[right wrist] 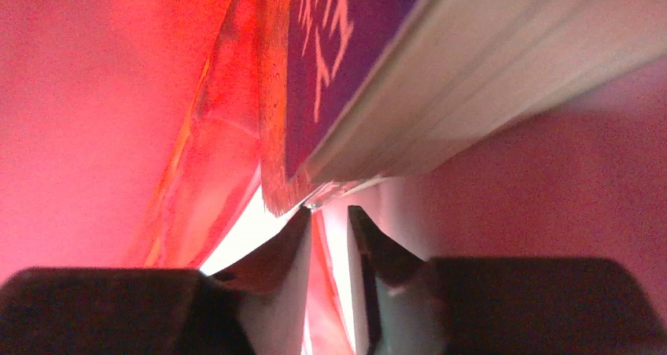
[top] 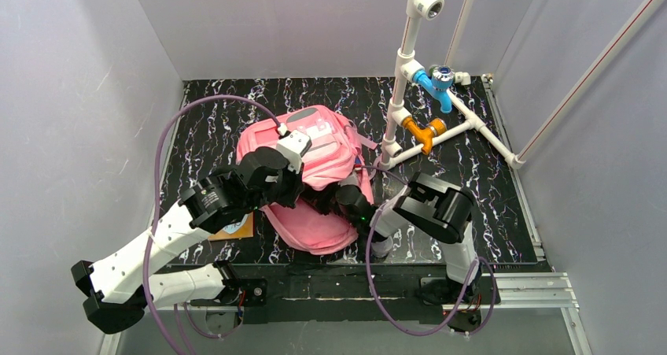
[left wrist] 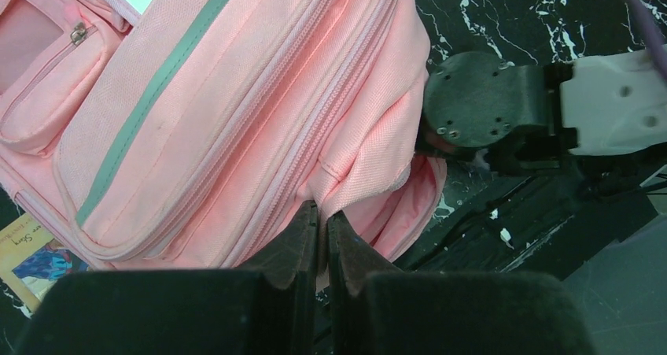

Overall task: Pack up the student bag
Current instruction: Place the book in the student bag, then pick up the book from the center of the board.

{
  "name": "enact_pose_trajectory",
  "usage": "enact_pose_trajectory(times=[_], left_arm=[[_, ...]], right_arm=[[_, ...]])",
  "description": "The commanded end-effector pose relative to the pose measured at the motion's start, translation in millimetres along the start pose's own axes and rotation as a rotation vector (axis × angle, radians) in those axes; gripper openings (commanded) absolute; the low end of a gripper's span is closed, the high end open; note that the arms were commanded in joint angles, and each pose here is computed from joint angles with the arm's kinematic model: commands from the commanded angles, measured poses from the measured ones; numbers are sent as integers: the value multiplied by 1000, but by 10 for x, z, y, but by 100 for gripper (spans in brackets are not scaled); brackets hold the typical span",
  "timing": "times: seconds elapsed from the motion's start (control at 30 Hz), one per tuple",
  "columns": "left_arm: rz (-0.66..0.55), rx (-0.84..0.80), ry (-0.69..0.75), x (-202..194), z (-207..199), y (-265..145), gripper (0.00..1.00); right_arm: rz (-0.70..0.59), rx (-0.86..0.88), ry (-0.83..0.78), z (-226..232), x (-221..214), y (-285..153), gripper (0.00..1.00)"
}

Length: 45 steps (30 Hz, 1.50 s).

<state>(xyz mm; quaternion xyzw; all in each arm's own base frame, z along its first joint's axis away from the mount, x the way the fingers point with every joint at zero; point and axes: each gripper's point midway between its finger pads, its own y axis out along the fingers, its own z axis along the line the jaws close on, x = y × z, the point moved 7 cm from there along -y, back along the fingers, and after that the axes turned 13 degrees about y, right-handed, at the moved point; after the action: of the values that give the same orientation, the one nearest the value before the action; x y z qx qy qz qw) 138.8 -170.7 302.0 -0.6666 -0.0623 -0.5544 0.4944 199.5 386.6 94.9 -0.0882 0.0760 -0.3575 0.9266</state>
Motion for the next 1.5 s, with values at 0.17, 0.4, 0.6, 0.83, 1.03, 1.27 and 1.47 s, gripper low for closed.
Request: enact_pose_trajectory(times=[0.17, 0.4, 0.6, 0.83, 1.03, 1.27, 1.47], left_arm=[[-92, 105, 6, 39, 72, 204, 0], [-69, 139, 5, 38, 89, 343, 0], [24, 51, -65, -154, -59, 441, 13], [118, 110, -105, -310, 103, 9, 98], [156, 431, -365, -500, 848, -375, 98], [325, 685, -833, -1382, 1449, 18, 98], [385, 900, -1022, -1727, 1961, 92, 98]], right_arm=[[264, -149, -371, 218, -91, -921, 60], [316, -366, -726, 40, 228, -1796, 66], [125, -403, -913, 332, 598, -2329, 75], [96, -319, -964, 654, 609, -2400, 76], [129, -266, -1024, 904, 536, -2272, 74], [312, -144, -950, 1009, 118, -1754, 72], [316, -153, -935, 981, -637, -1091, 74]])
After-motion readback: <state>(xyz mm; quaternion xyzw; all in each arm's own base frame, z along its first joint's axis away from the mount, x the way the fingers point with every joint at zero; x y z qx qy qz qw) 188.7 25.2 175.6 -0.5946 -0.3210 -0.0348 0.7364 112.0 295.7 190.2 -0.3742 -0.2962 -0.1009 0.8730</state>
